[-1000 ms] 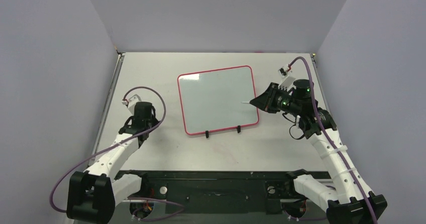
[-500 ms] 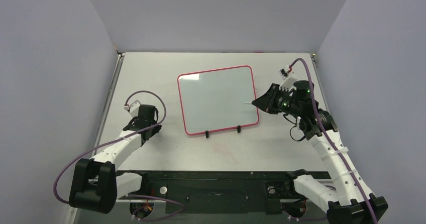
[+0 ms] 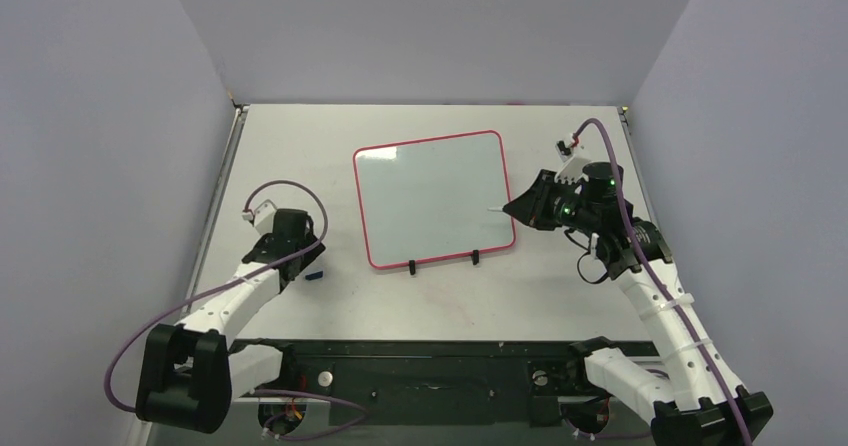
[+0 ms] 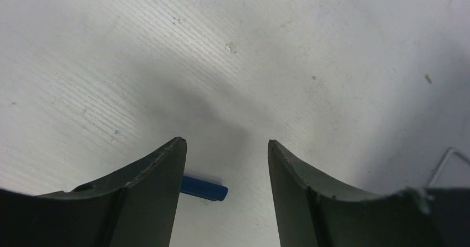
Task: Write a sentence on the whiteboard
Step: Place the pen cap at the center of the board, then write a sentence on the whiteboard.
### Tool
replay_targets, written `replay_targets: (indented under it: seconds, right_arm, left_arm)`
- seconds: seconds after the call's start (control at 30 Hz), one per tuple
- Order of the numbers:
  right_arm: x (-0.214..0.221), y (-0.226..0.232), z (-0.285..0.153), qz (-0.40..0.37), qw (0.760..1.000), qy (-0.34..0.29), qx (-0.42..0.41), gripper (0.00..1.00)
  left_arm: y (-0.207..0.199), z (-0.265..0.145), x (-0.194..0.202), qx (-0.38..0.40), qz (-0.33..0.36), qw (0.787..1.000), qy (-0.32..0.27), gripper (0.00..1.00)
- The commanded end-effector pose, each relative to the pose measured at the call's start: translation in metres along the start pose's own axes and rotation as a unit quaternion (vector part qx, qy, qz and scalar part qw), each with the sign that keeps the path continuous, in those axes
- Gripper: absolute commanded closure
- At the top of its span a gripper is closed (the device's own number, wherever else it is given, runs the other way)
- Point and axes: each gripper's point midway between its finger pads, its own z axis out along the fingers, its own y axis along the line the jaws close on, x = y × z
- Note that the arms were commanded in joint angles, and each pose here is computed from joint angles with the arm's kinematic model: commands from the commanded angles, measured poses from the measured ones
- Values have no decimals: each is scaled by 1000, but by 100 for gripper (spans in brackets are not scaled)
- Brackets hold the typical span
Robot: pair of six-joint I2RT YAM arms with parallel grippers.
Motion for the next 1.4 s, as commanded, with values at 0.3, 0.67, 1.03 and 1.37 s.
replay_targets:
  seconds: [0.3,0.67,1.03,1.37]
  right_arm:
    - [-6,2,-14,-18,999,-27,12,100]
    - [-5,9,-15,-16,999,-36,19,100]
    - [-12,14,-22,-10,998,-53,30,100]
    - [-12,12,-28,-10,997,-58,44,100]
  left_arm:
    - [-84,-65,-101,194,60,978,-52,41]
    - [-193,-112,-153,401,163,897,-86,41]
    - [-266,-80,-145,439,253,862,-22,43]
    - [-305,-48,-105,455,302,836,55,44]
